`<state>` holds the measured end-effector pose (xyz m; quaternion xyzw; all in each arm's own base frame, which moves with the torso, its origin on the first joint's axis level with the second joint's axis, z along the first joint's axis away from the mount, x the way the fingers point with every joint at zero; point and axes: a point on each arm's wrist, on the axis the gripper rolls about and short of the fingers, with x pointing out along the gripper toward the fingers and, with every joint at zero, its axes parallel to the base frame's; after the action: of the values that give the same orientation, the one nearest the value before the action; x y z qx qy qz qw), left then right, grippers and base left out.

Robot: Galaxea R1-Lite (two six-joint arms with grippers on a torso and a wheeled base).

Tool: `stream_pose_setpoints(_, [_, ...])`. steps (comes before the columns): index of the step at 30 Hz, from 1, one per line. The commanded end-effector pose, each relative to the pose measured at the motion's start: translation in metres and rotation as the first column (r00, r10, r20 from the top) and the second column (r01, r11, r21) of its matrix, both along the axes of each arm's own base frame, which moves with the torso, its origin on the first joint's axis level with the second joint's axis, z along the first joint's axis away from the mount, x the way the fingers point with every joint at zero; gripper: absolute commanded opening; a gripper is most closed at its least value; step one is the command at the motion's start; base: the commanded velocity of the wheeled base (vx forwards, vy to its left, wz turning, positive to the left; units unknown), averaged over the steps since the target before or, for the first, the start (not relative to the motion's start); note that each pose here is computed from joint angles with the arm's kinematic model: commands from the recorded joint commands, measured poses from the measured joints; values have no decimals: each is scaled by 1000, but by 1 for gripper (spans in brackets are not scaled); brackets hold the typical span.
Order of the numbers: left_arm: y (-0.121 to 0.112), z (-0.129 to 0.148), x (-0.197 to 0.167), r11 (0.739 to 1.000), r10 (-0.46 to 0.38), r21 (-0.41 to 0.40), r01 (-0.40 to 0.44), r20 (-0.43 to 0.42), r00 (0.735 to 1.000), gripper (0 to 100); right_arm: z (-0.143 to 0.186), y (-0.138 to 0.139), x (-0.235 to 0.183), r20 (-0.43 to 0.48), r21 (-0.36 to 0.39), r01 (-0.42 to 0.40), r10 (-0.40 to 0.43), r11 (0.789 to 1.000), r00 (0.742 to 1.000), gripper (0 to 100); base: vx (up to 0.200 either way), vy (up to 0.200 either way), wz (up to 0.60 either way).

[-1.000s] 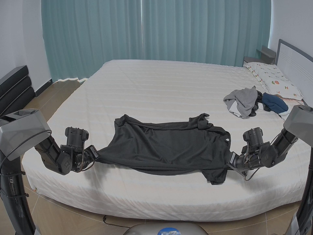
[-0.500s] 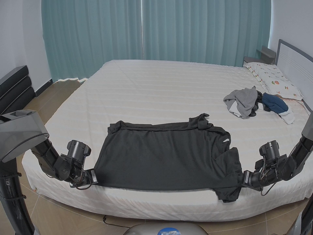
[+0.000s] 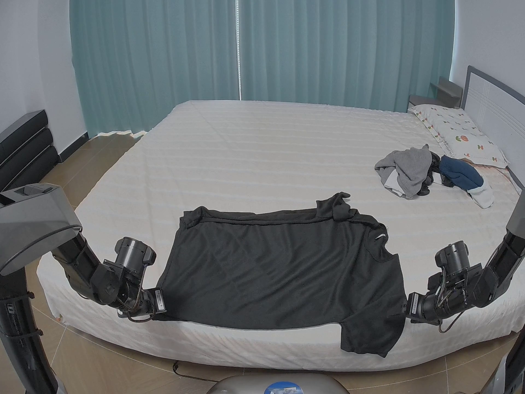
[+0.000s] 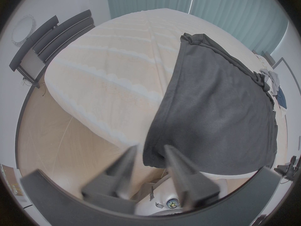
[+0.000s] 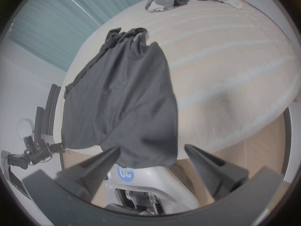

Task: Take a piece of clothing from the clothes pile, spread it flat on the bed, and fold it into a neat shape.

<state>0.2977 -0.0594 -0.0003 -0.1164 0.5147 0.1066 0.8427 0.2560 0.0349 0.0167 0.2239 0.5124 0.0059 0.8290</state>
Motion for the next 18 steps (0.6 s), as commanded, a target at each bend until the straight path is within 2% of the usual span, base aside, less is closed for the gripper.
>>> stream_pose_setpoints(1, [-1,8,3,1000,0,-15,0,35,999,100,16,5,16,75,46,23,-26,999,997,100,0,0,0])
stream_pose_setpoints(4, [0,15,6,1000,5,-25,-3,64,998,100,20,11,21,81,99,29,-37,995,996,100,0,0,0])
stream_pose_setpoints(6, [-1,26,9,997,16,-79,-8,102,995,100,21,16,24,63,167,36,-47,985,997,100,0,0,0])
stream_pose_setpoints(9, [-4,31,13,992,37,-122,-23,119,992,100,22,16,26,70,218,39,-56,975,996,100,0,0,0])
stream_pose_setpoints(13, [-5,36,19,985,85,-163,-62,139,987,100,24,16,28,78,250,67,-89,966,993,100,0,0,0])
stream_pose_setpoints(14, [-6,38,22,976,115,-201,-85,142,983,100,25,16,29,88,265,79,-106,961,991,100,0,0,0])
stream_pose_setpoints(18, [-4,37,23,962,114,-259,-81,117,987,100,25,16,30,97,270,76,-106,960,990,100,0,200,0])
